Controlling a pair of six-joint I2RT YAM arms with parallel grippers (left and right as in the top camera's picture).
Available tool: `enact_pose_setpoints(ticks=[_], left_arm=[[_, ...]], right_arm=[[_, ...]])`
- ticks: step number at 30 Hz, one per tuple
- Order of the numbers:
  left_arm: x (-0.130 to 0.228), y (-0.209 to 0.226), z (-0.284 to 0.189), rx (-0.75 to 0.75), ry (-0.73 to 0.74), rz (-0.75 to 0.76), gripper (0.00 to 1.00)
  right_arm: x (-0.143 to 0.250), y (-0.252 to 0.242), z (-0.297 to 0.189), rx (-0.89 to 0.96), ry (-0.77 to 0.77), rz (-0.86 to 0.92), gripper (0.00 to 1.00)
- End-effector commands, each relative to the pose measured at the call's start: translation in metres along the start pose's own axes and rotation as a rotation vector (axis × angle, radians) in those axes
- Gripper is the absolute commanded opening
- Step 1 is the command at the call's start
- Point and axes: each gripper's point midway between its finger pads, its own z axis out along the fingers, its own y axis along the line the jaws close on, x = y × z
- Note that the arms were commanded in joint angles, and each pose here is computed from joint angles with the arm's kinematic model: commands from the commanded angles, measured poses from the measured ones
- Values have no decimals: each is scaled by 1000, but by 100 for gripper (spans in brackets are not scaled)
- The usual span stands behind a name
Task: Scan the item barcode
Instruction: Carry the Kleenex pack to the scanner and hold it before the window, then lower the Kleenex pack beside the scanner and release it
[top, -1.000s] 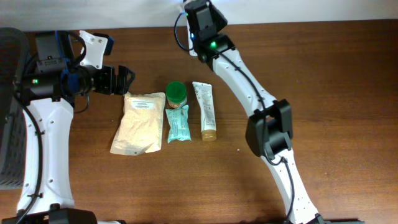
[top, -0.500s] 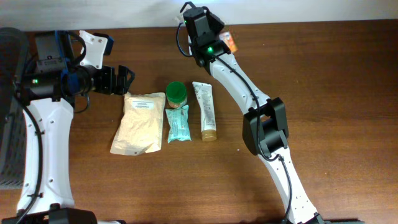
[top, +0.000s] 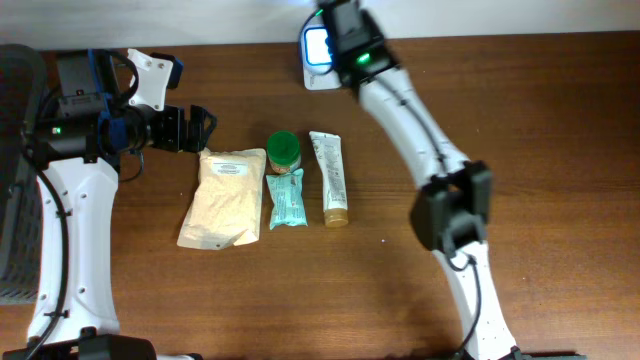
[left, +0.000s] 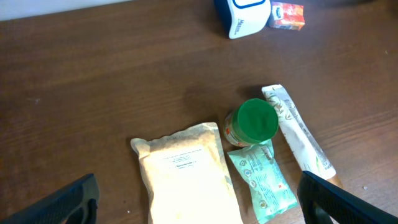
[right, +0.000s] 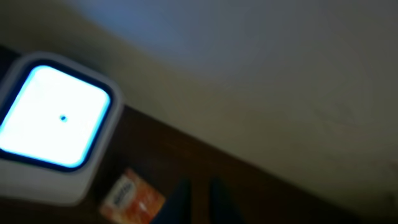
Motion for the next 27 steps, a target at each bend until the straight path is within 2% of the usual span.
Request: enact_pose_setpoints(ticks=[1,3,6,8,12,19,22,27], left_arm=[[0,3,1,-5,0,10,99],[0,3,1,-5,0,10,99],[0,3,1,-5,0,10,99],[0,4,1,-5,1,10,99],[0,4,1,-5,1,10,99],[0,3,1,-5,0,10,99],[0,3,1,-5,0,10,99],[0,3,1,-5,0,10,99]], right_arm=[[5,-52,-20,-181,52,501,24],[33,-43,-10,-326,157,579,36],[73,-26,9,-553,276,647,41],[95,-20,21,-612,337,705,41],[124,-8,37,-671,417,779,41],[123,20,57,-688,386,871,44],[135,29,72,-625,411,939,45],[144,44,83,-607,419,926,45]])
